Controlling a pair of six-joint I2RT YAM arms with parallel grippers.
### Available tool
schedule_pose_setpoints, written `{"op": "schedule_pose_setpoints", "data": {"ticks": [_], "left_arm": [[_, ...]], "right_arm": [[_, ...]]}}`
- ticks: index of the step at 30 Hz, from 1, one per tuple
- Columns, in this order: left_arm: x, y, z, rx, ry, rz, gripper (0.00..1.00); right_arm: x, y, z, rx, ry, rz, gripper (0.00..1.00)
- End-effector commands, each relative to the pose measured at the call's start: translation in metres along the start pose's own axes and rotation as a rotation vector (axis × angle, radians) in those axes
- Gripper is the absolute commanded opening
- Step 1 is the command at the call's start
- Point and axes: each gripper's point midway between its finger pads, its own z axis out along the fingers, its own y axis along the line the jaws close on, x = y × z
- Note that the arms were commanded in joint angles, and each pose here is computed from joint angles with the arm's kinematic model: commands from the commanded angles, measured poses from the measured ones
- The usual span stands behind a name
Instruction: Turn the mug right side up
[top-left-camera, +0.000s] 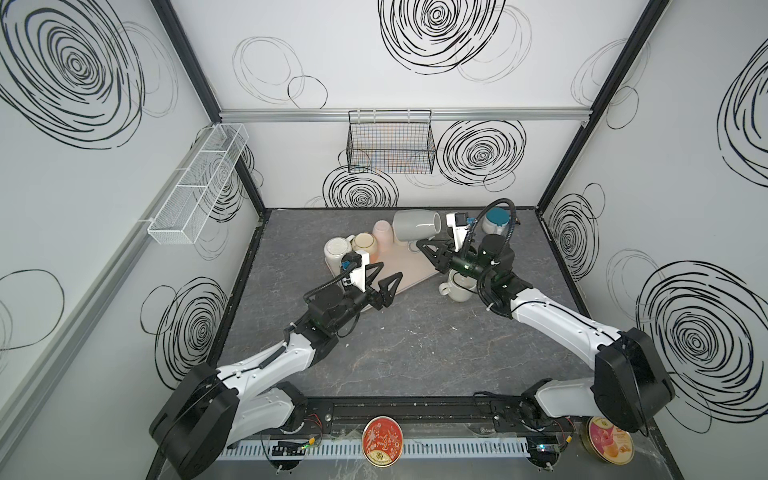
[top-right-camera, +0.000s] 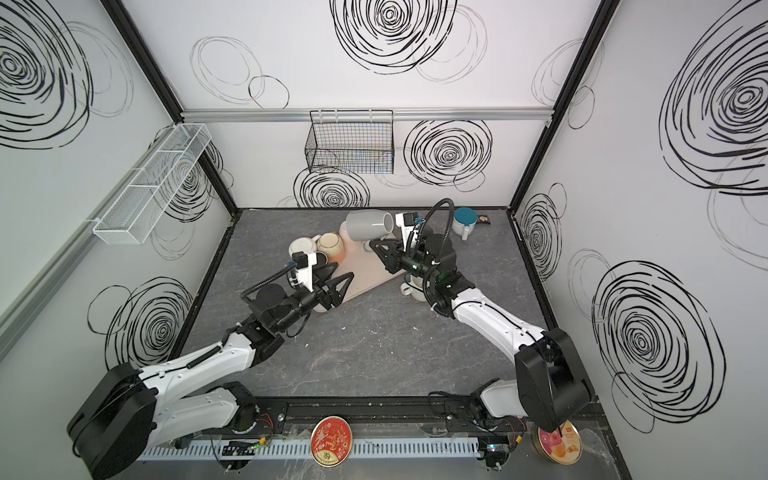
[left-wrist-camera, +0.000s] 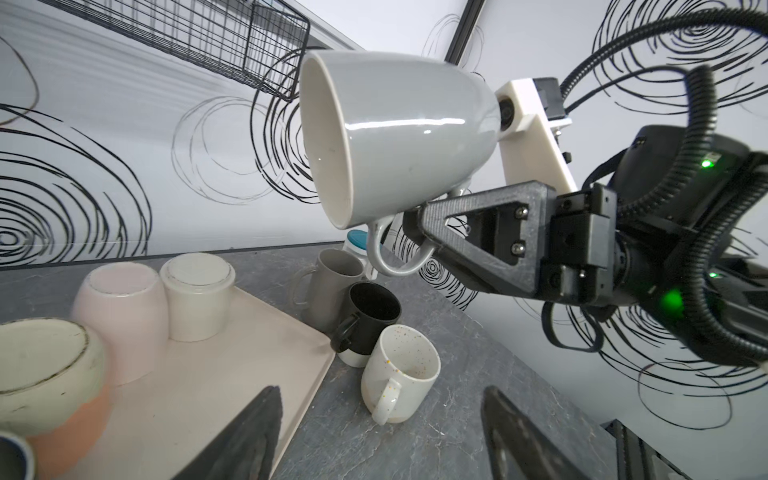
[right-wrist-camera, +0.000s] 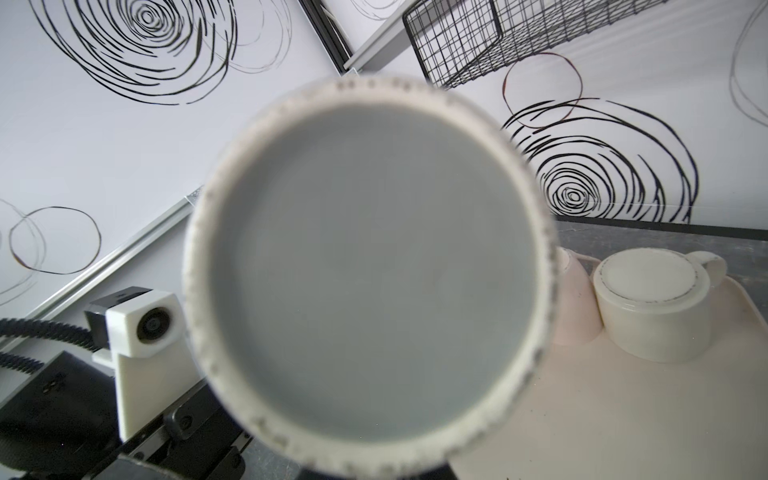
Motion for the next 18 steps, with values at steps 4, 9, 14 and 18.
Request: {"op": "schedule_pose_setpoints", "data": {"ticks": [4,9,14,18], "left_arm": [[-0.048,-0.033,0.013,0.151,-0.115,-0.013,0.74],[-0.057,-0.036,0.014,0.201,-0.14,-0.043,0.69],[-0.062,-0.044,0.018,0.253,-0.144,-0.06,0.67],[-0.059,-0.047,0.021,0.263,-0.119,-0.065,0.62]], "right_arm": [[-0.044,0.067,-0.024,-0.237,-0.144,-0.14,0.0],[-0.04,0.08,-0.025,-0.304,-0.103,-0.151,0.0],[-0.032,0.089,-0.021,-0.378,-0.052,-0.144,0.0],[-0.029,0.095,-0.017,-0.4,-0.027,-0.142,0.0]]}}
